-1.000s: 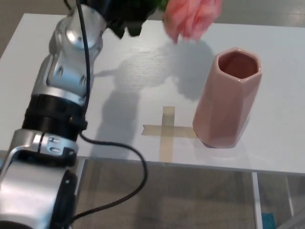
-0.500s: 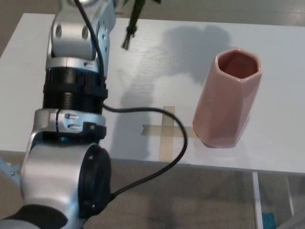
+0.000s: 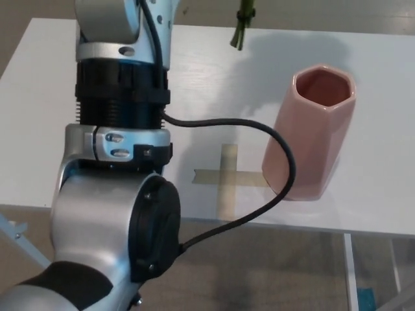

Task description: Use the left hand to pick up the rose and then lift and insert it into the pink vase.

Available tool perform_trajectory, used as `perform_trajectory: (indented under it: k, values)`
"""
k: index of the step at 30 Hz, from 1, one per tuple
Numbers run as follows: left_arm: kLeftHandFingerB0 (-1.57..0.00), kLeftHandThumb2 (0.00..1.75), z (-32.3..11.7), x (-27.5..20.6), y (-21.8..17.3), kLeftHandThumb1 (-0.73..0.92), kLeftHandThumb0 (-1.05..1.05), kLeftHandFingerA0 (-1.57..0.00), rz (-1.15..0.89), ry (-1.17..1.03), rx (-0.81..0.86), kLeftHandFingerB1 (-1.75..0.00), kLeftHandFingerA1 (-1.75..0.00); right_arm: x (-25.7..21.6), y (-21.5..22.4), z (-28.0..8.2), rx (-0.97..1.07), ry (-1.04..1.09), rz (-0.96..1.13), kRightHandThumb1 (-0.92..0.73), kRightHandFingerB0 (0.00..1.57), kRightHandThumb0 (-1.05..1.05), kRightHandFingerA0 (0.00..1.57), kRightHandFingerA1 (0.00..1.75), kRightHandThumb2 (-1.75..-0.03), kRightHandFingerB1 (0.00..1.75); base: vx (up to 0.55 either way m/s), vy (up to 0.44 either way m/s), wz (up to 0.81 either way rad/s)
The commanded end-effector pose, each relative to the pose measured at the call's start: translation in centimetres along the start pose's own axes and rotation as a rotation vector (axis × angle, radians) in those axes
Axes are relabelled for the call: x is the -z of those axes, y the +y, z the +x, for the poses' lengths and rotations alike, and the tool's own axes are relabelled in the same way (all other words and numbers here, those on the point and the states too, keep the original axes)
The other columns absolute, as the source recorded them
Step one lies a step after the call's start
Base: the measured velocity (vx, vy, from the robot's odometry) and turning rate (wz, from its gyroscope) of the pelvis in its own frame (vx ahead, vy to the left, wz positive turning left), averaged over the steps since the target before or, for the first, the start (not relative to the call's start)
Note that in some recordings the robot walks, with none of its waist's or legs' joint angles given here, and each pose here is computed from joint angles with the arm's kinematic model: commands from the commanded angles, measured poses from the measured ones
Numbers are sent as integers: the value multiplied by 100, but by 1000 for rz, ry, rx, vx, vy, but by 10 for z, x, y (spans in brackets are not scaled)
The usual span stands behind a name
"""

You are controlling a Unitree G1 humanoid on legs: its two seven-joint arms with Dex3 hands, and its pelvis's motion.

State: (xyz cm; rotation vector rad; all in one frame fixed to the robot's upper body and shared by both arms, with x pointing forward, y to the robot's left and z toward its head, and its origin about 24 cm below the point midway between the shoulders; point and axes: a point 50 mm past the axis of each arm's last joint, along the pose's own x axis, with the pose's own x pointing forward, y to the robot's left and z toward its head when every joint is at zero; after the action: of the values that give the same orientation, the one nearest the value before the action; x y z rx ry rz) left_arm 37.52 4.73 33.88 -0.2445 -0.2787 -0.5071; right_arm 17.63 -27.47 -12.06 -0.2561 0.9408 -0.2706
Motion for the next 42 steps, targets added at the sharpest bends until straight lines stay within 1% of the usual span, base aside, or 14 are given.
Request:
perform_trajectory:
  k: [1,4,5,10,11,15,21,27,31,42]
  values:
    - [-77,64,0,0,-23,77,-22,-92,-47,23,77,-101,-163,19,-2,-4,8,41,0,-66,58,-31,69,50,-59,44,0,0,0]
    - [-77,64,-1,1,-24,77,-22,-92,-49,24,78,-101,-163,21,-2,-4,8,44,0,-66,58,-31,69,50,-59,44,0,0,0]
    - [-77,66,-2,4,-32,75,-22,-88,-45,20,104,-103,-166,24,0,-5,6,49,-12,-66,59,-31,69,50,-59,44,0,0,0]
    - [-77,66,-3,5,-35,75,-22,-88,-42,14,114,-104,-166,24,1,-5,4,48,-19,-66,59,-31,69,50,-59,44,0,0,0]
    - [-77,68,-1,3,-46,74,-22,-90,-45,7,148,-106,-164,23,1,-5,7,47,-31,-66,59,-31,71,51,-59,44,0,0,0]
    - [-77,69,0,4,-51,74,-22,-91,-52,8,168,-105,-162,23,1,-5,7,45,-29,-66,59,-31,72,51,-59,44,0,0,0]
    - [-77,67,0,6,-62,75,-23,-92,-73,22,178,-105,-159,22,2,-5,6,51,-34,-66,58,-31,71,50,-59,44,0,0,0]
    - [-76,66,0,7,-71,77,-23,-90,-65,33,191,-103,-159,22,2,-5,2,45,-21,-66,58,-31,70,50,-59,44,0,0,0]
    - [-76,68,1,6,-73,76,-23,-90,-59,36,201,-103,-158,20,3,-5,5,45,-21,-66,58,-31,70,50,-59,44,0,0,0]
    - [-76,63,3,6,-81,79,-24,-90,-78,35,225,-102,-156,18,2,-4,6,32,-34,-65,58,-33,69,50,-59,44,0,0,0]
